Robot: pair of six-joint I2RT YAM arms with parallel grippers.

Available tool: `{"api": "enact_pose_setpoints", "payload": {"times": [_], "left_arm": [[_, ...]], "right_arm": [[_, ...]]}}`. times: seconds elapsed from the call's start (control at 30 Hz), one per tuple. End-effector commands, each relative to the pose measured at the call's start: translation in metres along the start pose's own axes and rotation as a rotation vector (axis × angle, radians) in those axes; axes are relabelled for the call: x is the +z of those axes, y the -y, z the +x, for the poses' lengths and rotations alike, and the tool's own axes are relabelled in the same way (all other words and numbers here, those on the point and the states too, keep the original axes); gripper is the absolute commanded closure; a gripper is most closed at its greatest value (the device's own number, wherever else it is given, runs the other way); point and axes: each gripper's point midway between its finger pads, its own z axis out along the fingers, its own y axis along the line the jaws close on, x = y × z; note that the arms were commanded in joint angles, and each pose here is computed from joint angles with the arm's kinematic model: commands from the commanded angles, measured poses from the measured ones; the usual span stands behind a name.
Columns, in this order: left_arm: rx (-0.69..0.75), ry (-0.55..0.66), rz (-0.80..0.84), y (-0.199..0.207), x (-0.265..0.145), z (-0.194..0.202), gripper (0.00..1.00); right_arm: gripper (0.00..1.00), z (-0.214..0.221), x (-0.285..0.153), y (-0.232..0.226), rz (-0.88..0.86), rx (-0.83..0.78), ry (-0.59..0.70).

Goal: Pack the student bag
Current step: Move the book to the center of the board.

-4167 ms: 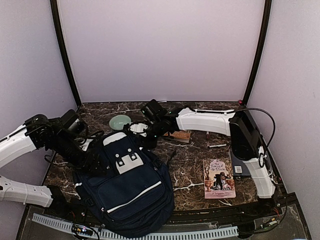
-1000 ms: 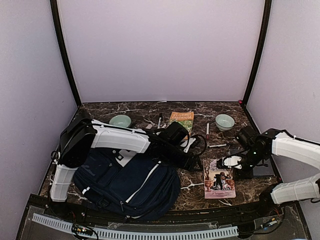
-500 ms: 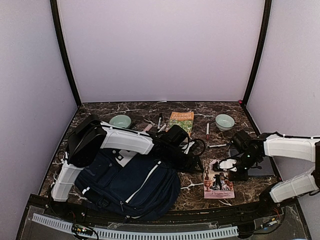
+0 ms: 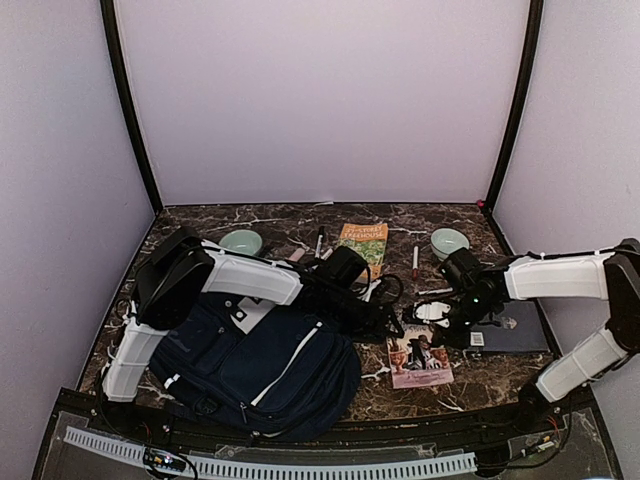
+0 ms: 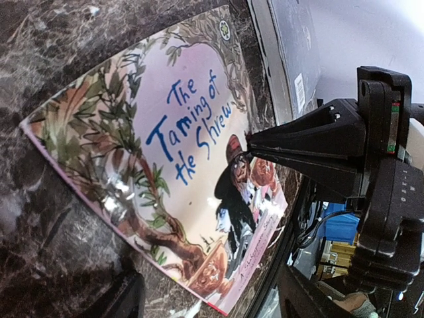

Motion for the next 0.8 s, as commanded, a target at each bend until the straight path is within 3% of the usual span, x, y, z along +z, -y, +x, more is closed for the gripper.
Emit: {"api": "enact_pose_setpoints", "payload": {"times": [0.0, 0.33, 0.53, 0.77], "left_arm": [[-0.097, -0.043, -0.059, -0.04, 0.012, 0.014, 0.29], [-0.108, -0.044, -0.097, -0.048, 0.01, 0.012, 0.32], [-0.125, -0.044, -0.122, -0.052, 0.007, 0.013, 0.32], [-0.129, -0.044, -0.139, -0.054, 0.003, 0.016, 0.32]], "right_arm": [[0.97, 0.014, 0.016, -0.004, 0.002, 0.038, -0.05], [0.8, -0.017, -0.06, 0.02, 0.06, 0.206, 0.09], [0.79, 0.0, -0.047, 0.007, 0.002, 0.256, 0.037], [0.78, 0.011, -0.032, -0.002, -0.033, 0.198, -0.001]]}}
